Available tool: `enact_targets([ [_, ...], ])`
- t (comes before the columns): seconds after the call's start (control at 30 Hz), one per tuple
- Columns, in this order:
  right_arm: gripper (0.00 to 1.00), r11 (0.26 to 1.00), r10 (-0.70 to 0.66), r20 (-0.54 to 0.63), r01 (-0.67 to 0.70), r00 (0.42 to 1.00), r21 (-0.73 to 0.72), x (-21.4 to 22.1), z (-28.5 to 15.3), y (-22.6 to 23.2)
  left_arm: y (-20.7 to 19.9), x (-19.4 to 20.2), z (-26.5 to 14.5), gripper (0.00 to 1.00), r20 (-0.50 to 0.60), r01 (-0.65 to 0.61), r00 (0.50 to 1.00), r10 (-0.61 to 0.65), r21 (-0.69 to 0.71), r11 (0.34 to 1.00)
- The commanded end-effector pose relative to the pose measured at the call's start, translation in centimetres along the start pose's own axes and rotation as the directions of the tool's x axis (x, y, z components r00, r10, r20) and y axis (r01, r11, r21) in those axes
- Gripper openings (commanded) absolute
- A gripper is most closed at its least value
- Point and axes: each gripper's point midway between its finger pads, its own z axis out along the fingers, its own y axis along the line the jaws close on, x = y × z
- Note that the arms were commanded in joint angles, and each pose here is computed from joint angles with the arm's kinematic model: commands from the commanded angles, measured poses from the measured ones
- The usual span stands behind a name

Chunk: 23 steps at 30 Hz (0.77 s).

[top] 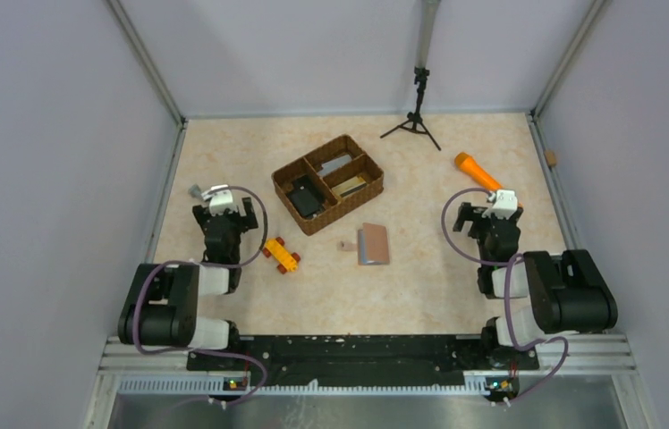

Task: Take the credit cards out of the card holder
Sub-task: Reset both arms

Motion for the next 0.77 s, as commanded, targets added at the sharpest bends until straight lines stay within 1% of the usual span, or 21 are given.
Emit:
enact_targets([
  [0.0, 0.99, 0.997, -0.018, 0.101, 0.025, 0.995, -0.073, -3.08, 0.90, 1.37, -0.60, -1.17, 2.00, 0.98, 0.088, -0.009, 0.996, 0.007, 0.028, 1.000],
  [0.07, 0.99, 0.997, -0.017, 0.103, 0.025, 0.995, -0.074, -3.08, 0.89, 1.38, -0.40, -0.70, 2.04, 0.99, 0.058, -0.012, 0.998, 0.011, 0.017, 1.000],
  [0.1, 0.99, 0.997, -0.017, 0.102, 0.025, 0.995, -0.073, -3.10, 0.91, 1.37, -0.34, -0.64, 2.13, 0.99, 0.054, 0.013, 0.998, -0.014, 0.011, 1.000],
  [0.17, 0.99, 0.997, -0.017, 0.103, 0.025, 0.995, -0.074, -3.13, 0.91, 1.38, -0.14, -0.90, 2.09, 0.99, 0.074, 0.015, 0.997, -0.015, 0.002, 1.000],
  [0.73, 0.99, 0.997, -0.018, 0.103, 0.026, 0.994, -0.073, -3.13, 0.91, 1.38, -0.23, -0.76, 2.28, 0.99, 0.058, 0.016, 0.998, -0.017, 0.011, 1.000],
])
